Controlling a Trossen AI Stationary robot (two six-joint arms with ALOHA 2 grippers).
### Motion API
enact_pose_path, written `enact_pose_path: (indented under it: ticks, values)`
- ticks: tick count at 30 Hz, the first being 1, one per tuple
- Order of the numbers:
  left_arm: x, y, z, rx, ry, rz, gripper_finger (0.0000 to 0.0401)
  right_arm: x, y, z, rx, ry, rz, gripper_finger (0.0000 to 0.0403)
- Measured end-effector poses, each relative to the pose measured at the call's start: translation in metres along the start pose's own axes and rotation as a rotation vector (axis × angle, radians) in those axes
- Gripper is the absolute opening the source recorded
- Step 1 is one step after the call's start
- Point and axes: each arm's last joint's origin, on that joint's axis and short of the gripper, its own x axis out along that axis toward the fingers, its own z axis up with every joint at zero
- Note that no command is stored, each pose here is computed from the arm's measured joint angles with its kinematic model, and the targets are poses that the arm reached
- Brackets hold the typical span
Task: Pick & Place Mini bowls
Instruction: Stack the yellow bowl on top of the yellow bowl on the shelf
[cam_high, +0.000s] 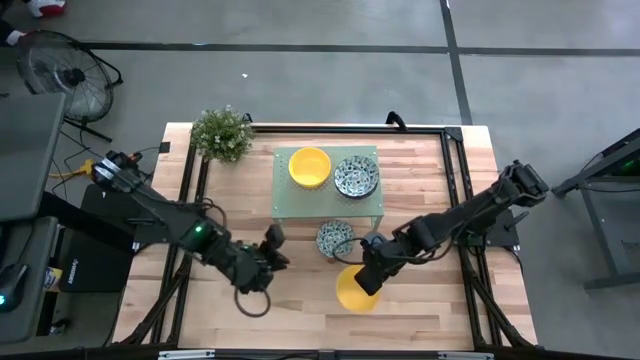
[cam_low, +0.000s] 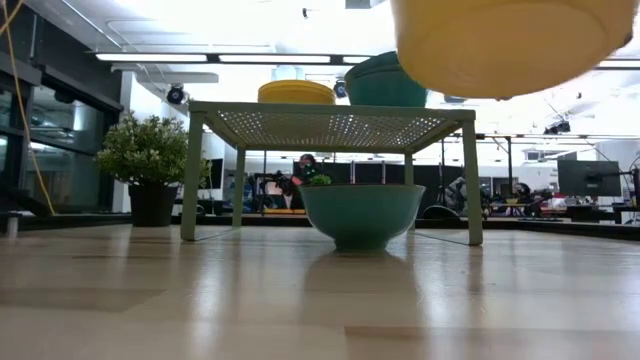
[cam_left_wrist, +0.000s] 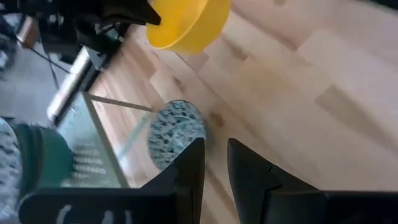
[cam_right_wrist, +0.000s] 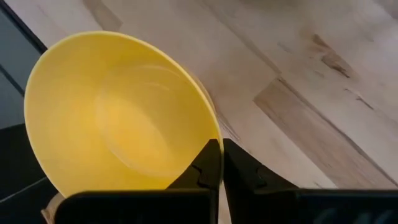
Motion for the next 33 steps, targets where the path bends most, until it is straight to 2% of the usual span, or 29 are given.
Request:
enact_pose_path:
  ticks: [6,21,28,33]
  values:
    - [0.027,0.002,0.008,0.169,-0.057,-0.005,0.0065,-0.006,0.004,0.007,-0.006,-0.015,0.025,0.0]
    - [0.097,0.01,0.03,0.404,0.002,0.022,0.0065,-0.007,0.003,0.008,-0.03,-0.027,0.012,0.0]
    - [0.104,0.015,0.043,0.494,0.011,0.043,0.0065,-0.003,0.0,0.009,-0.023,-0.034,-0.014,0.0]
    - [0.103,0.019,0.044,0.488,-0.002,0.046,0.0065,0.011,-0.009,0.012,-0.01,0.006,-0.054,0.0]
